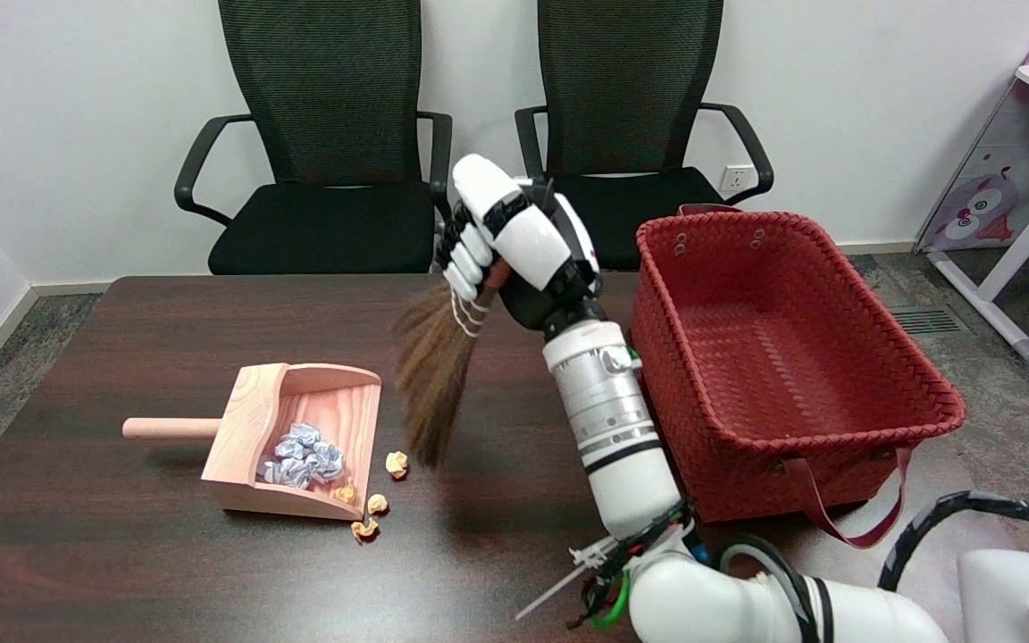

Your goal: Sweep the paper ball into the dustpan.

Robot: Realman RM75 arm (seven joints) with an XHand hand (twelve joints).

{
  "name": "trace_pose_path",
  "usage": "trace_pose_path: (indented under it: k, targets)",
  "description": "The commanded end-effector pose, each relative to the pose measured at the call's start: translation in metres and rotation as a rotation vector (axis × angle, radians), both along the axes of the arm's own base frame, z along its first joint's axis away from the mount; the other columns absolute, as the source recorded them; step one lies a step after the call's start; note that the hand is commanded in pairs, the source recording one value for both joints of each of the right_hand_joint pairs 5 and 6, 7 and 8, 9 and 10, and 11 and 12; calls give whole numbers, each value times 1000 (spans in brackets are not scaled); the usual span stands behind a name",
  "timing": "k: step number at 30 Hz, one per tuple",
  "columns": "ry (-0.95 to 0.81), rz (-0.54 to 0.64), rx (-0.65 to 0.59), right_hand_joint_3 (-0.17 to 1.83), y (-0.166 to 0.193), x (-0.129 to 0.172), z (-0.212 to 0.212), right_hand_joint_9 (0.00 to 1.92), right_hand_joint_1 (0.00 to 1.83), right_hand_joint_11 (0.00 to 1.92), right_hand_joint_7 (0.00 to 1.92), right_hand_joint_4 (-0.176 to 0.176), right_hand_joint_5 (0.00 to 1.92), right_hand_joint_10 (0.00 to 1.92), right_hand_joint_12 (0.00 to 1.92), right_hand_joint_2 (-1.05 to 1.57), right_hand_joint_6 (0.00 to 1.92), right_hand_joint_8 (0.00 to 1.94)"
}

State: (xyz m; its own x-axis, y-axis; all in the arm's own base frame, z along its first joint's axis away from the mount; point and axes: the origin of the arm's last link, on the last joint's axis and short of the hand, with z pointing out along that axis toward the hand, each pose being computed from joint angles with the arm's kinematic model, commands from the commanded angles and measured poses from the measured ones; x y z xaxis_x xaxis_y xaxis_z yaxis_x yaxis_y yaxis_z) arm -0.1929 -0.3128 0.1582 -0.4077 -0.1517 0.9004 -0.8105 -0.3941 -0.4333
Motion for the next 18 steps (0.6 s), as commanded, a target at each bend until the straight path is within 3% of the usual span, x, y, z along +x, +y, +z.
trace_pose_path:
  k: [1,5,6,9,10,11,18]
  targets:
    - [334,-220,-107,1833,20,-32,-2,1920,855,1920,1920,44,1920,1920,1920,1571,1920,1920]
    - [510,-243,-165,1833,15,-34,-8,1920,872,1920,1920,74,1920,1920,1920,1571,1920,1920]
    - [533,-245,-179,1833,15,-34,-10,1920,891,1920,1920,148,1920,1920,1920,1571,1920,1920]
    - [608,-248,-227,1816,13,-33,-15,1920,926,1920,1920,132,1920,1920,1920,1571,1920,1920]
    - [623,-246,-237,1779,12,-32,-16,1920,961,1920,1920,68,1920,1920,1920,1571,1920,1920]
    - [641,-240,-248,1758,12,-31,-18,1920,971,1920,1920,49,1920,1920,1920,1571,1920,1920]
    - [684,-170,-305,1713,10,-5,-18,1920,1020,1920,1920,36,1920,1920,1920,1571,1920,1920]
